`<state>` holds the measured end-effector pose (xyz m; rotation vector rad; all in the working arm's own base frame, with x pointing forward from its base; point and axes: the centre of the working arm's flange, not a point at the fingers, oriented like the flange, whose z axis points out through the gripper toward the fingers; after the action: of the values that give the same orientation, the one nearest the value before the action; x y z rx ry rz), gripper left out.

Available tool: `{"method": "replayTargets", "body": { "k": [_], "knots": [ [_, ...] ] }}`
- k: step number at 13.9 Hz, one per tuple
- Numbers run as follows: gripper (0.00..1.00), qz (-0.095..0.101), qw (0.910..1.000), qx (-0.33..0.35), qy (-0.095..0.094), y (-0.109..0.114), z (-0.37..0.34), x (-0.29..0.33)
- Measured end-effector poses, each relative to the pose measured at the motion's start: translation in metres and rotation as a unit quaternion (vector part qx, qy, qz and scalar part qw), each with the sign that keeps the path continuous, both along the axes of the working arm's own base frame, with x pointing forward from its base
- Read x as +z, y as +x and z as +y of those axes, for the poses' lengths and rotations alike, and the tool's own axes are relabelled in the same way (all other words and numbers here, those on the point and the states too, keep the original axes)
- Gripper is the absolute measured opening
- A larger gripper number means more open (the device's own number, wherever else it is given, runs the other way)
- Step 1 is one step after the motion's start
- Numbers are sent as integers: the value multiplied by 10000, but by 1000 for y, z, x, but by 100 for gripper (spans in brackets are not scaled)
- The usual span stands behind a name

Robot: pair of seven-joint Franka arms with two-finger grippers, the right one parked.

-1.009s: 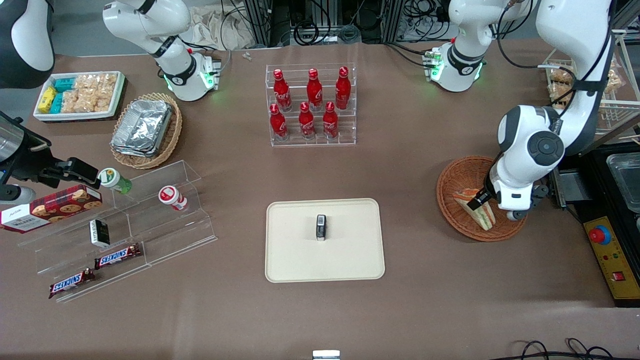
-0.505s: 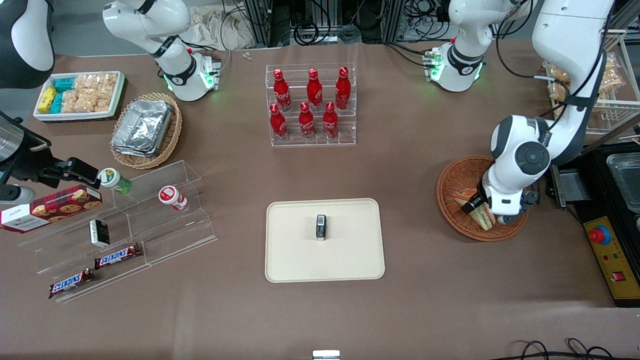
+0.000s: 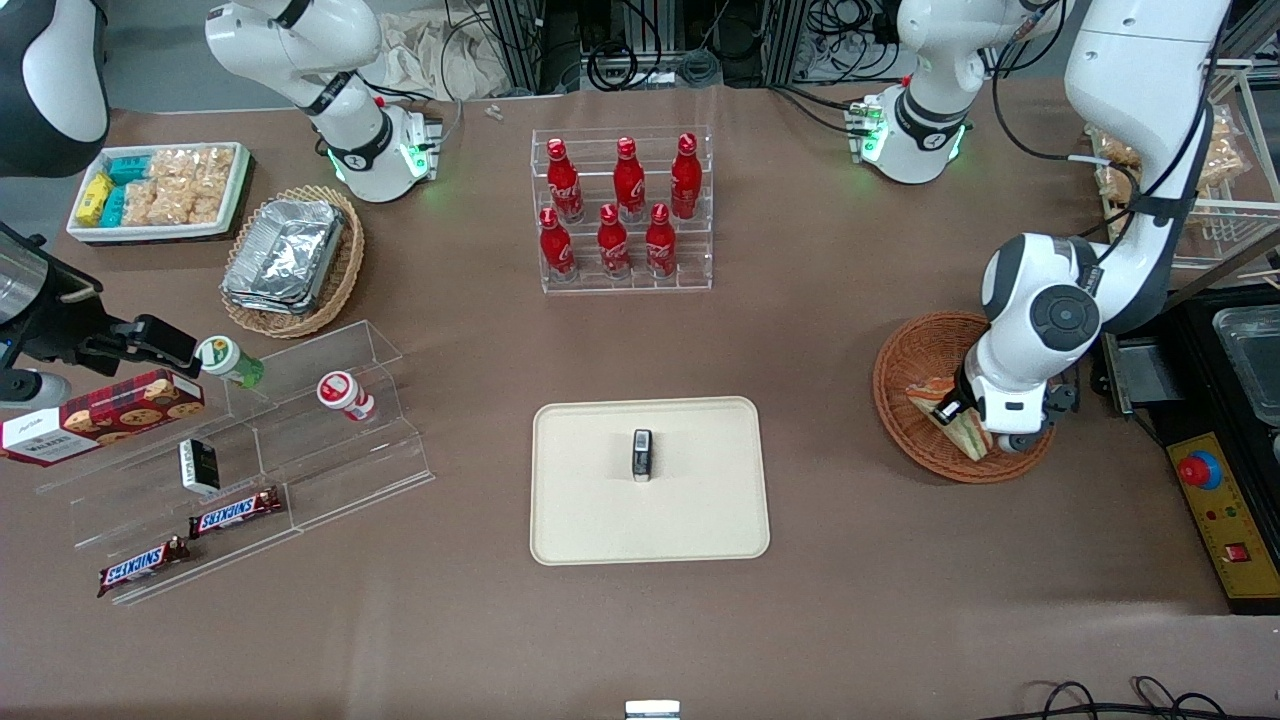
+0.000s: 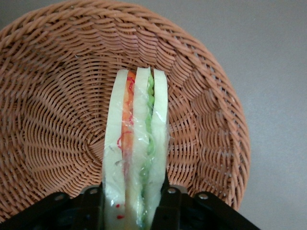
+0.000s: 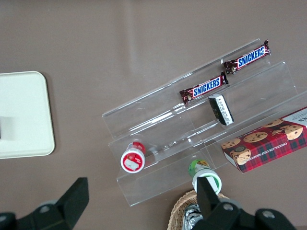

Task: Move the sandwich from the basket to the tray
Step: 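Lift the sandwich out of the basket with the left gripper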

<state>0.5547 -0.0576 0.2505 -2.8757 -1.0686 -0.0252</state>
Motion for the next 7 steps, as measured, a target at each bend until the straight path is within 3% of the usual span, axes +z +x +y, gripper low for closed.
{"method": "replayTargets", "body": {
  "k": [3, 6, 7],
  "knots": [
    [31, -53, 9999, 43, 104, 5, 2, 27],
    [19, 140, 9992, 90, 375, 11, 8, 90],
    [19, 178, 9991, 58, 383, 13, 8, 116]
  ]
}}
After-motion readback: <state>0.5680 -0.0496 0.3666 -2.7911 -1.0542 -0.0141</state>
